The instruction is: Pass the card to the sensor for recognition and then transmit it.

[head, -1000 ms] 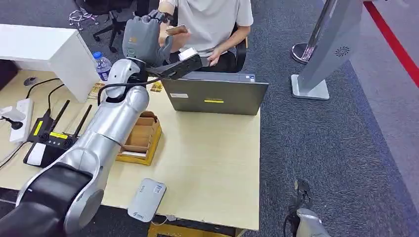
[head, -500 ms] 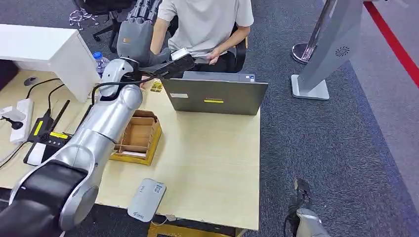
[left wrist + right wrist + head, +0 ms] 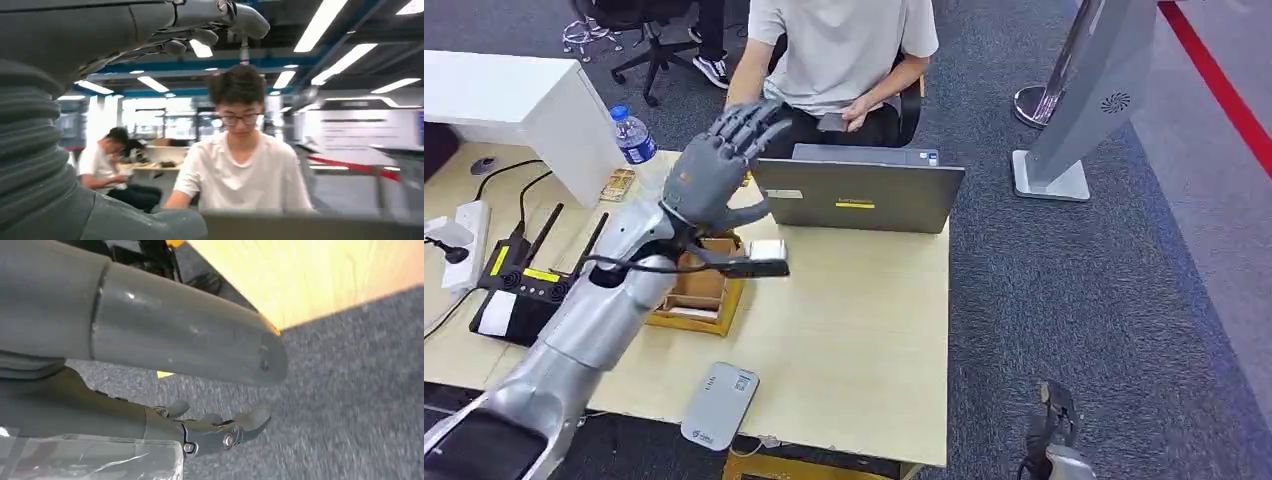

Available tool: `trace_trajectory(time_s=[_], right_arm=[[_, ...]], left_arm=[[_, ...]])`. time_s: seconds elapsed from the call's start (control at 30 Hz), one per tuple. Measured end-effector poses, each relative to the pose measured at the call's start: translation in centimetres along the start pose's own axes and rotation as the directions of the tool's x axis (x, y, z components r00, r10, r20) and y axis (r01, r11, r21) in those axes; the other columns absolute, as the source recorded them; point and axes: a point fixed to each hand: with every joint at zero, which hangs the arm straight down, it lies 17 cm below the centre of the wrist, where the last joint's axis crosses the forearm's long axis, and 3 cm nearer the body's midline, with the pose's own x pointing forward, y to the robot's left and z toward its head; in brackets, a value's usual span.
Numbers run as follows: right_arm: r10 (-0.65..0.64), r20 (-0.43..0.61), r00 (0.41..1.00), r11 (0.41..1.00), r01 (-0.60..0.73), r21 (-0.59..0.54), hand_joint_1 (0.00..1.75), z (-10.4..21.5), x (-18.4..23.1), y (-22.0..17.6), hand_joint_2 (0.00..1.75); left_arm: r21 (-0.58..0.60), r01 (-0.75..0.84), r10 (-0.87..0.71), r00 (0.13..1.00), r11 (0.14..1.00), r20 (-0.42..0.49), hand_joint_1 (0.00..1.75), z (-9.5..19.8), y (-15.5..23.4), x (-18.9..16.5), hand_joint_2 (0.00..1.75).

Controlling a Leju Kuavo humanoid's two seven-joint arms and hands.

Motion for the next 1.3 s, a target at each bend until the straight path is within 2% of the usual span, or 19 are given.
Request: trace_trajectory(time_s=[0.13, 0.3, 0.43, 0.57, 0.67, 0.93, 1.03, 1.13, 1.2, 1.3], right_arm=[[-0.014, 0.007, 1.000, 1.000, 0.014, -0.009, 0.00, -0.4, -0.2, -1.5, 0.00], [-0.012, 0.001, 1.000, 1.000, 0.012, -0.009, 0.00, -0.6, -0.7, -2.4, 0.00], [-0.011, 0.001, 1.000, 1.000, 0.011, -0.010, 0.00, -0.6, -0.7, -2.4, 0.00], [-0.010, 0.004, 1.000, 1.000, 0.010, -0.016, 0.00, -0.7, -0.5, -2.9, 0.00], [-0.007, 0.006, 1.000, 1.000, 0.007, -0.017, 0.00, -0.7, -0.4, -3.0, 0.00], [0.007, 0.026, 1.000, 1.000, -0.006, -0.021, 0.00, -0.4, 1.1, -2.7, 0.00], [0.008, 0.039, 0.999, 1.000, -0.007, -0.014, 0.00, -0.3, 1.4, -2.5, 0.00], [0.013, 0.058, 0.998, 1.000, -0.013, 0.003, 0.00, -0.3, 1.6, -2.1, 0.00], [0.020, 0.065, 0.998, 1.000, -0.021, 0.010, 0.00, -0.3, 1.5, -2.0, 0.00], [0.033, 0.059, 0.998, 0.999, -0.034, 0.013, 0.00, -0.3, 1.0, -1.9, 0.00]], left_arm=[[-0.073, -0.030, 0.039, 0.992, 0.997, 0.118, 0.00, 5.4, -2.5, 3.1, 1.75], [-0.268, -0.154, 0.212, 0.956, 0.951, 0.204, 0.00, 13.0, -5.5, 5.9, 1.75], [-0.272, -0.160, 0.220, 0.954, 0.949, 0.206, 0.00, 13.0, -5.5, 6.0, 1.75], [-0.363, -0.205, 0.293, 0.933, 0.909, 0.207, 0.00, 17.1, -5.6, 7.1, 1.75], [-0.429, -0.359, 0.470, 0.862, 0.829, 0.187, 0.00, 20.5, -2.8, 9.4, 1.75], [-0.549, -0.482, 0.648, 0.747, 0.682, 0.149, 0.00, 22.6, -0.9, 12.2, 1.75], [-0.522, -0.527, 0.675, 0.725, 0.670, 0.134, 0.00, 23.1, -0.5, 12.5, 1.75], [-0.446, -0.542, 0.650, 0.749, 0.712, 0.127, 0.00, 22.6, -0.3, 11.3, 1.75], [-0.330, -0.543, 0.601, 0.792, 0.772, 0.104, 0.00, 21.4, -0.2, 8.3, 1.75], [-0.138, -0.539, 0.546, 0.838, 0.831, 0.014, 0.00, 19.8, 0.1, 2.1, 1.75]])
